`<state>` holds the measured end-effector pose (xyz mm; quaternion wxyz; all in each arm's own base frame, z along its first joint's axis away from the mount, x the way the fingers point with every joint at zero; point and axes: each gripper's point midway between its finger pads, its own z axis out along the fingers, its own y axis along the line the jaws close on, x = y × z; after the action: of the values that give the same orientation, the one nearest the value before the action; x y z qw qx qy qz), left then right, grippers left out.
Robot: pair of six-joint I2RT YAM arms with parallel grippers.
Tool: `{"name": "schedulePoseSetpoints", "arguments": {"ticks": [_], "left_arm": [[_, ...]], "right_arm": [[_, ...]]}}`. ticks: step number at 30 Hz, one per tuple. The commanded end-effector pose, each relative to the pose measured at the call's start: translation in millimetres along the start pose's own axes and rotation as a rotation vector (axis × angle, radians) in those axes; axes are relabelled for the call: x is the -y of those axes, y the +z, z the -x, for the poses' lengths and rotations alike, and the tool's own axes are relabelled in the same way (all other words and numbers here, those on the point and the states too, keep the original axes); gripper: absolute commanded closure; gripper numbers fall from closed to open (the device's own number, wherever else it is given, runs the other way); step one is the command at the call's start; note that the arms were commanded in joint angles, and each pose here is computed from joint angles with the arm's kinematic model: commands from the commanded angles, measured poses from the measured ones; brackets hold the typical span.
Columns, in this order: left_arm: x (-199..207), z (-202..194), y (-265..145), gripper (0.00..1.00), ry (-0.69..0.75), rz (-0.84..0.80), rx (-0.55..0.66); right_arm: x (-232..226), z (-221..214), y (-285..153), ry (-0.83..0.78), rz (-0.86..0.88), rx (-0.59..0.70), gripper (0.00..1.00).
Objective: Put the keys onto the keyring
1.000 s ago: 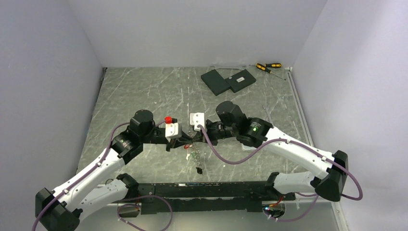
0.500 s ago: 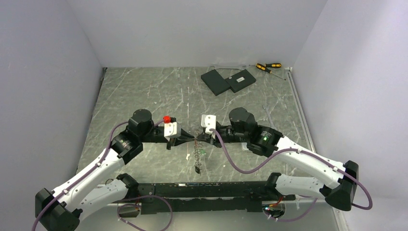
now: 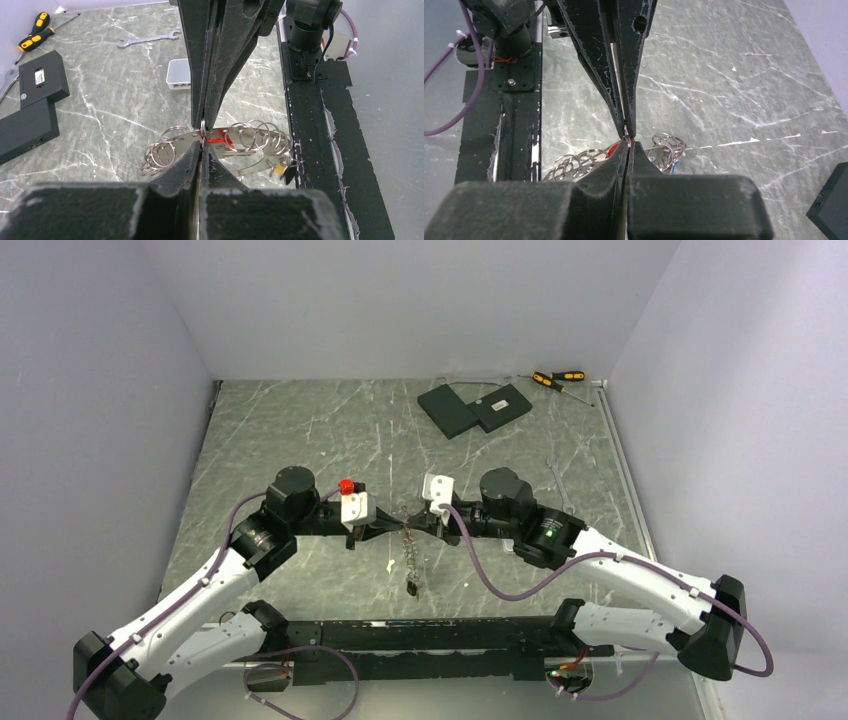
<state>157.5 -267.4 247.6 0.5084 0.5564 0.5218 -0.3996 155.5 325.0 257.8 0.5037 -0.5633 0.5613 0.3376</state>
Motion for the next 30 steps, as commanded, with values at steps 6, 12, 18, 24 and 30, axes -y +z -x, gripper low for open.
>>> {"name": "schedulePoseSetpoints", "arguments": {"ticks": [6, 12, 18, 24, 30], "left_arm": [[-0.4, 24.4, -0.6, 0.95, 0.038, -0.007, 0.062], [-1.6, 25.0, -1.6, 0.94, 0.039, 0.005, 0.065], [-1.2, 26.7, -1.8, 0.89, 0.041, 0.004, 0.070], [-2.0, 27.8, -3.6, 0.75, 0.047, 0.020, 0.075], [-2.0, 30.5, -6.5, 0.68, 0.051, 0.037, 0.088]], "right_arm": [[22.6, 63.7, -10.3, -0.070, -0.125, 0.246, 1.00], [31.3, 67.8, -18.6, -0.064, -0.196, 0.292, 1.00], [31.3, 60.9, -15.1, -0.055, -0.189, 0.258, 1.00], [31.7, 58.1, -16.3, -0.055, -0.198, 0.254, 1.00], [29.4, 55.9, -15.0, -0.052, -0.183, 0.242, 1.00]]}}
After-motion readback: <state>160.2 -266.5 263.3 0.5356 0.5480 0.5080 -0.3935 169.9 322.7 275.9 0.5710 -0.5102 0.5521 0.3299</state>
